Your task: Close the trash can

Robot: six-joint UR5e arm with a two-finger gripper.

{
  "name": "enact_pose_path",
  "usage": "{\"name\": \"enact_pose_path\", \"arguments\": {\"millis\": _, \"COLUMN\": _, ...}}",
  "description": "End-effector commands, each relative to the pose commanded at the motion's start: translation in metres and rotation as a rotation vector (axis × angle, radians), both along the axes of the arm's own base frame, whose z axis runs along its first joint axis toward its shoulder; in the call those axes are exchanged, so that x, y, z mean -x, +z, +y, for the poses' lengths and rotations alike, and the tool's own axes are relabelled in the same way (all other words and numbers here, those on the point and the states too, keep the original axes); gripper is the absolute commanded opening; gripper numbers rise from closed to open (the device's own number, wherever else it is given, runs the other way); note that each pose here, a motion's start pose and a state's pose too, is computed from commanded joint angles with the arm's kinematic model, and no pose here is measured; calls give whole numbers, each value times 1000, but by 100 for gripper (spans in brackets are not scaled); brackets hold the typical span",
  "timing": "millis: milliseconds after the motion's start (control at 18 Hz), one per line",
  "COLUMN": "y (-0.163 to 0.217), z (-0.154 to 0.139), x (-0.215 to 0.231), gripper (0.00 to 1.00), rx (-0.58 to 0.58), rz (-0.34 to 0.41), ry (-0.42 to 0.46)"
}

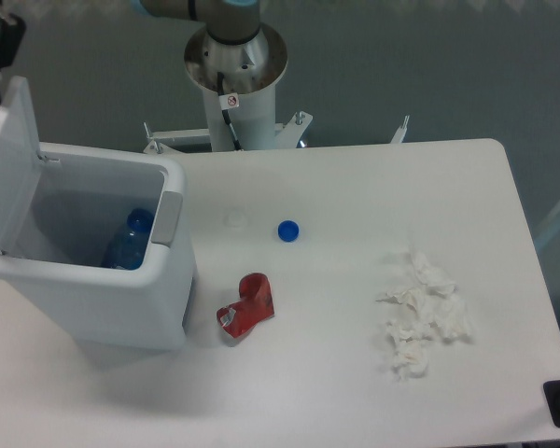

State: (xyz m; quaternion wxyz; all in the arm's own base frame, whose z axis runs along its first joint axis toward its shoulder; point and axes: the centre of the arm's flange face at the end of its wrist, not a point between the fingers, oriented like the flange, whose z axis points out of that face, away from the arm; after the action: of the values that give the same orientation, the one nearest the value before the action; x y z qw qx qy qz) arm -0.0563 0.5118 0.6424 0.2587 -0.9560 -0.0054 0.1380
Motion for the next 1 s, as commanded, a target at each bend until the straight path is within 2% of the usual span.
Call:
{"name": "enact_pose_path", "arguments": {"millis": 278, "y": -21, "z": 1, "x": 36, "gripper": 0, "rx": 36, "rz": -14, "ry": 61}}
{"name": "enact_pose_path", "arguments": {"millis": 722, "y": -54, "z": 5, "x": 43, "gripper": 0, "rx": 89, "rz": -35, "ry": 66}}
{"name": "enact_pose_path", "arguments": {"millis": 1000, "y": -73, "z": 14, "x": 74, "gripper": 0, "rx": 119, "rz": -58, "ry": 104}}
